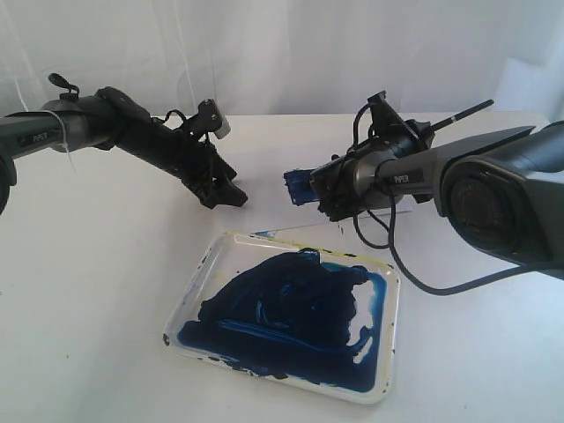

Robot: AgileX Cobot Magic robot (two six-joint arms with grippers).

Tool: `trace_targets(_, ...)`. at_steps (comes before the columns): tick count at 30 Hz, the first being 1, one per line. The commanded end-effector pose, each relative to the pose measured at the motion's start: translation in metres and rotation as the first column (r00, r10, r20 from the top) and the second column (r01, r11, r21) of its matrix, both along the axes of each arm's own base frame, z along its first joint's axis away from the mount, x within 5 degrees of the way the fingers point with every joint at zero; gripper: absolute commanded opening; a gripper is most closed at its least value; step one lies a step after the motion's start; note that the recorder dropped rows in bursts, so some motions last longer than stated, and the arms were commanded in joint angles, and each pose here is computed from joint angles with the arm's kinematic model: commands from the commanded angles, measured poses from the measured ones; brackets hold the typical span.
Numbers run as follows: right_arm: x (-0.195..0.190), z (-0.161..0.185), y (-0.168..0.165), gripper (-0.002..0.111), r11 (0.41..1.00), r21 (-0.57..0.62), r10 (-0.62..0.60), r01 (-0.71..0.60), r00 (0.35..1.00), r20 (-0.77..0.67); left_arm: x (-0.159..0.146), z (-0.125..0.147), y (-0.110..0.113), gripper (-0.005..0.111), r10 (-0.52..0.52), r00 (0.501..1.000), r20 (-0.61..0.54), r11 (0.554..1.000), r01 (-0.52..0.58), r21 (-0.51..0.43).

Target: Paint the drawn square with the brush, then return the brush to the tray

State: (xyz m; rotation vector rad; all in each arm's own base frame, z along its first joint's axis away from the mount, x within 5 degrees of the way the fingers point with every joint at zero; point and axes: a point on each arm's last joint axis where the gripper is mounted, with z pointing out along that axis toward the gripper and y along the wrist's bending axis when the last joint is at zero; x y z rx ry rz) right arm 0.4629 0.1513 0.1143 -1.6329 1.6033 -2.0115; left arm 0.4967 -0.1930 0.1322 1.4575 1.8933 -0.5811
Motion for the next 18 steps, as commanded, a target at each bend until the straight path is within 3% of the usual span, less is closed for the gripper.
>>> trace_targets(1,0.000,0.000,-0.003,0.000,1.000,-0.009,-0.027,0.027,1.000,-0.010,-0.004,-0.004,-0.001,0.070,-0.038,0.999,-0.019,0.999,0.038,0.023)
trace_targets(10,0.008,0.000,-0.033,0.000,0.995,0.020,-0.100,0.100,0.995,0.008,-0.004,-0.004,-0.001,0.070,-0.039,0.999,-0.021,0.999,0.040,0.023)
trace_targets(18,0.009,0.007,-0.029,0.000,0.991,0.104,-0.091,0.079,0.989,0.116,-0.004,-0.004,-0.001,0.070,-0.038,0.999,-0.019,0.999,0.038,0.023)
